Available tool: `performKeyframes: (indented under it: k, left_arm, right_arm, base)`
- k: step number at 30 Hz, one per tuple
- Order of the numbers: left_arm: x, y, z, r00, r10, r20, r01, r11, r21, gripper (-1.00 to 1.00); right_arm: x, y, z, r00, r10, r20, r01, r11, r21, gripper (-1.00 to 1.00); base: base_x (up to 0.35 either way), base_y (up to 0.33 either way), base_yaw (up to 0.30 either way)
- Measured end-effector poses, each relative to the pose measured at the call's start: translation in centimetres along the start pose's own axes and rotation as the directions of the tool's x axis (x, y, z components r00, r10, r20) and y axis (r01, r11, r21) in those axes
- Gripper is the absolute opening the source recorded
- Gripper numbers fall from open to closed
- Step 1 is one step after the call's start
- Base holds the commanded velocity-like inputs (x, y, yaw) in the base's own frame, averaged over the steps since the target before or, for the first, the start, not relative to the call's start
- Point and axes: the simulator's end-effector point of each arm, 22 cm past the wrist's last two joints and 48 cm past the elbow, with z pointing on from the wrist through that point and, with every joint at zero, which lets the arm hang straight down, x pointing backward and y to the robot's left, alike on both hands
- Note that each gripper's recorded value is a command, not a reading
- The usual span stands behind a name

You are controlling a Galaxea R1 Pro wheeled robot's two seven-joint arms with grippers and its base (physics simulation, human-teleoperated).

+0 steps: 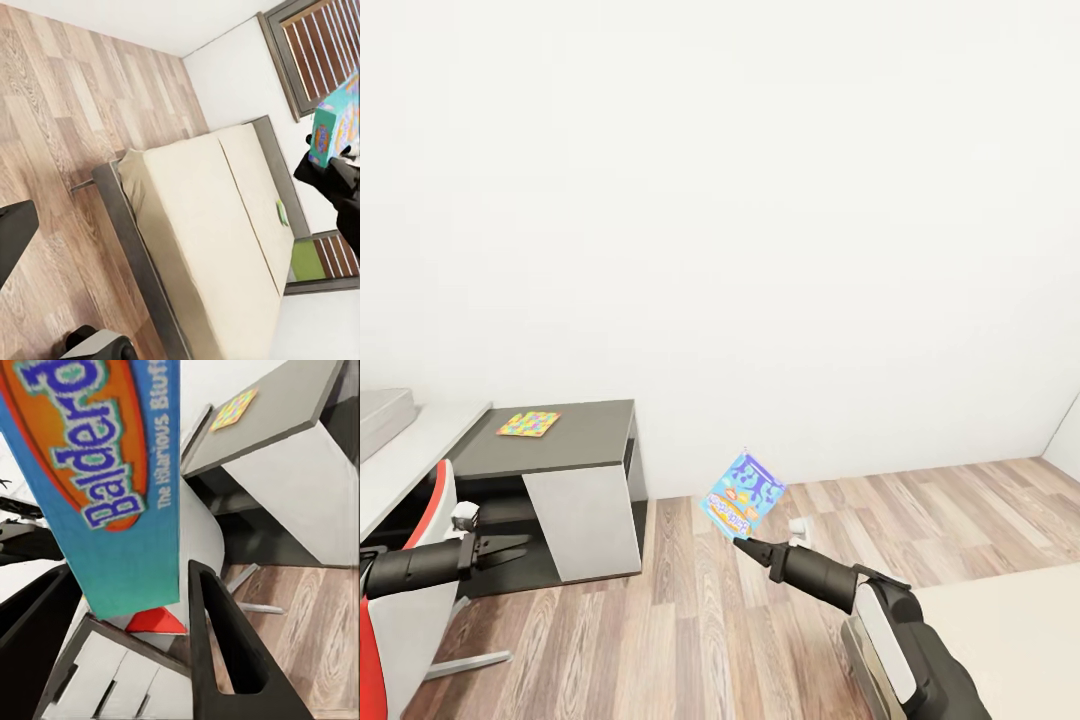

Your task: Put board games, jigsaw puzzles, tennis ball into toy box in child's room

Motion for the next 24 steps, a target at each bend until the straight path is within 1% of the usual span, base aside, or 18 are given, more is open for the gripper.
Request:
performKeyframes:
  k: [1,2,4,5,8,11,13,15,20,24]
  left_arm:
    - [0.0,0.0,0.0,1.000,0.000,0.000,0.000,1.000,0.000,1.00]
    - [0.0,0.0,0.0,1.000,0.001,0.000,-0.001,1.000,0.000,1.00]
    - [0.0,0.0,0.0,1.000,0.001,0.000,-0.001,1.000,0.000,1.00]
    - [0.0,0.0,0.0,1.000,0.002,0.000,-0.002,1.000,0.000,1.00]
    - [-0.4,-0.1,-0.3,1.000,0.007,0.008,-0.007,1.000,0.000,1.00]
    - [-1.1,-0.7,-0.7,0.999,0.031,0.014,-0.031,1.000,-0.003,1.00]
    - [-1.8,-1.3,-0.8,0.999,0.047,0.017,-0.047,0.999,-0.006,1.00]
    - [-2.6,-1.9,-1.5,0.998,0.060,0.019,-0.060,0.998,-0.018,1.00]
    - [-3.1,-1.9,-2.5,0.997,0.069,0.020,-0.068,0.997,-0.038,1.00]
    - [-3.2,-1.8,-2.6,0.998,0.068,0.017,-0.067,0.997,-0.045,1.00]
  right_arm:
    - [0.1,-0.3,-0.1,1.000,0.006,-0.005,-0.006,1.000,0.014,-1.00]
    - [0.2,-1.3,-0.3,1.000,0.016,-0.014,-0.015,0.999,0.053,-1.00]
    - [0.2,-2.2,-0.5,0.999,0.031,-0.015,-0.030,0.995,0.091,-1.00]
    - [0.2,-3.2,-0.8,0.999,0.040,-0.016,-0.037,0.991,0.129,-1.00]
    - [0.2,-4.0,-1.2,0.998,0.064,-0.019,-0.060,0.984,0.166,-1.00]
    - [-0.2,-3.8,-1.2,0.998,0.064,-0.016,-0.060,0.984,0.170,-1.00]
    - [-0.8,-3.4,-1.3,0.999,0.050,-0.011,-0.048,0.985,0.167,-1.00]
    - [-1.6,-2.8,-1.4,1.000,0.031,-0.001,-0.031,0.987,0.161,-1.00]
    - [-2.1,-2.5,-1.3,1.000,0.013,0.004,-0.013,0.987,0.160,-1.00]
    - [-1.9,-2.4,-1.1,1.000,0.008,-0.002,-0.008,0.987,0.163,-1.00]
  base:
    - [0.000,0.000,0.000]
    - [0.000,0.000,0.000]
    - [0.000,0.000,0.000]
    - [0.000,0.000,0.000]
    - [0.000,0.000,0.000]
    - [0.000,0.000,0.000]
    - [0.000,0.000,0.000]
    - [0.000,0.000,0.000]
    - [0.000,0.000,0.079]
    - [0.000,0.000,0.183]
